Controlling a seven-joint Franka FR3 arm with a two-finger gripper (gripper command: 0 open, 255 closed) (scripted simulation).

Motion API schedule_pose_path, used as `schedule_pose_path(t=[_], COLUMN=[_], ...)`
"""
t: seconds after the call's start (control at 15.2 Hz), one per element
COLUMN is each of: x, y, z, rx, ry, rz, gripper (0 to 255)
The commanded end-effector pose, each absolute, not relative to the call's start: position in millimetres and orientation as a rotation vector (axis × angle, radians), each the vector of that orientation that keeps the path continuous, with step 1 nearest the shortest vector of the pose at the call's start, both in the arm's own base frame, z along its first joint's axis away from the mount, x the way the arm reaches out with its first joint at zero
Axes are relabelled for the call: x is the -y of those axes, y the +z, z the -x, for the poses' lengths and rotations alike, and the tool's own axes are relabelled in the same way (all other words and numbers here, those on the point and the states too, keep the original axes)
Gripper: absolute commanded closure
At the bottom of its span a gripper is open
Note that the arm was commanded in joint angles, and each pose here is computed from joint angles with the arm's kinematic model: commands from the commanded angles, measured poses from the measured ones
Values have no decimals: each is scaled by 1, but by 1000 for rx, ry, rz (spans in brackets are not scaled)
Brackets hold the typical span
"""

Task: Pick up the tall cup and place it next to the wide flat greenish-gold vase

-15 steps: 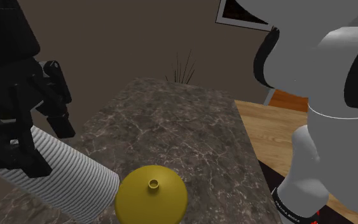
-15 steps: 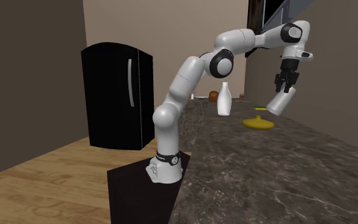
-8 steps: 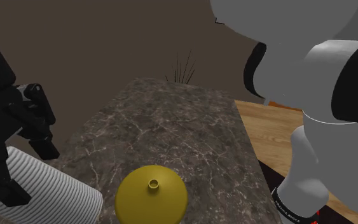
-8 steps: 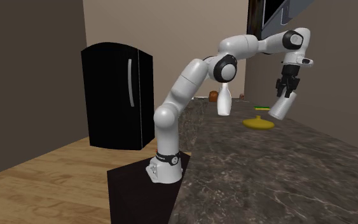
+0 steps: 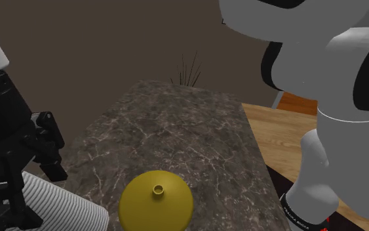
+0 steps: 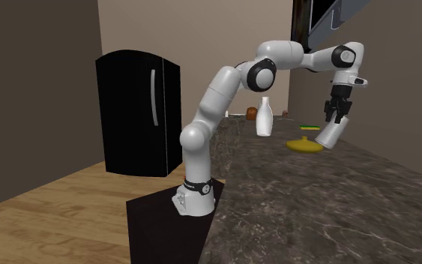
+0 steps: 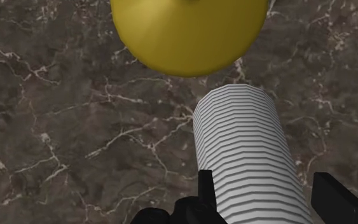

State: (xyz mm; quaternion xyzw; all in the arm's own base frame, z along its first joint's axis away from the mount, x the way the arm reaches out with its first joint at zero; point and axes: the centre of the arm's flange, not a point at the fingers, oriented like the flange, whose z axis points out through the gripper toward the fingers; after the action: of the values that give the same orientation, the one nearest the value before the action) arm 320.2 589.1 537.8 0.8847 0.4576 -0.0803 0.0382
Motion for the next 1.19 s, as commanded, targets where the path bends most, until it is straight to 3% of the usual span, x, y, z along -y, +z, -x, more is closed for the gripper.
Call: schedule_pose_path(t=[0.0,0.59,1.12], x=[-590,-590,-590], y=[522,472,472], z=[-320,-320,-320], rx=[-1401,-1401,-1401], ry=[-256,-256,-256], rz=[-2709,-2709,-2709], gripper=[255,255,255])
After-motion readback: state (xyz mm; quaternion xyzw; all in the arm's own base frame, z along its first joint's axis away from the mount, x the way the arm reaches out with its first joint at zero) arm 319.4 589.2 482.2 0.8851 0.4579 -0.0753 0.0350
